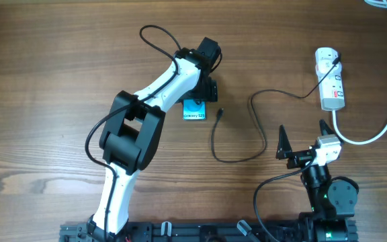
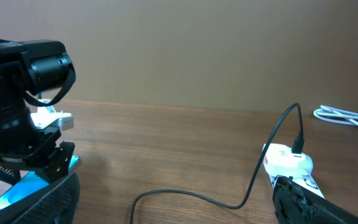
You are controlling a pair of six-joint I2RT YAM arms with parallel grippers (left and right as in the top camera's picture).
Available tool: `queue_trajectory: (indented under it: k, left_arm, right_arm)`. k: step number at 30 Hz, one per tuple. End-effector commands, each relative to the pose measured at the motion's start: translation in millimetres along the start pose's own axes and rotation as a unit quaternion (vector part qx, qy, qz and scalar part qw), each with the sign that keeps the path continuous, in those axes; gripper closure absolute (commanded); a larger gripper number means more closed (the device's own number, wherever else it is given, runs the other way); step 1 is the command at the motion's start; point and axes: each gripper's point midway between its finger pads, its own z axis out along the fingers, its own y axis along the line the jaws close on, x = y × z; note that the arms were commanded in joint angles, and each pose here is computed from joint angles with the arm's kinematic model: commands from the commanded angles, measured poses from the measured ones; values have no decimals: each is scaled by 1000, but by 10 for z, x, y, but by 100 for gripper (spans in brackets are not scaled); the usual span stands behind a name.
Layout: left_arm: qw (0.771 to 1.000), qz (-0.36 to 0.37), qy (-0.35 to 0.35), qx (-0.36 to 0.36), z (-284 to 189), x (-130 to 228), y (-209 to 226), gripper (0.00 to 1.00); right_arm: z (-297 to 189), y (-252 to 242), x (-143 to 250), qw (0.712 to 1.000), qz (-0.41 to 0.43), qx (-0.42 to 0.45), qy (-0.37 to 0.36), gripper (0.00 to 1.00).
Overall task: Plug charger to phone and switch on socket
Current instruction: 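Lift the phone with the left gripper and stand it upright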
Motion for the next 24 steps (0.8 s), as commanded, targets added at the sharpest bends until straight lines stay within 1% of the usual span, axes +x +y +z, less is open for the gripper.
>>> queue_trajectory:
  k: [1, 4, 6, 16, 19, 24]
  left_arm:
    - [1000, -1, 18, -23, 157, 119, 75, 18]
    - [1000, -1, 18, -23, 157, 119, 76, 25]
    - [1000, -1, 18, -24, 157, 118, 76, 27]
    - [1000, -12, 16, -20, 78, 120, 73, 27]
    - [1000, -21, 7, -9, -110, 94, 52, 28]
    - [999, -23, 1, 41, -459, 91, -65, 28]
  right_arm:
    - [-4, -10, -20, 1000, -7, 4, -5, 0]
    - [-4, -9, -20, 1000, -7, 4, -5, 0]
    - [-4, -10, -20, 1000, -7, 4, -5, 0]
    - [-4, -10, -20, 1000, -7, 4, -5, 0]
    - [-4, -10, -20, 1000, -7, 4, -5, 0]
    - [-4, -10, -20, 1000, -7, 4, -5, 0]
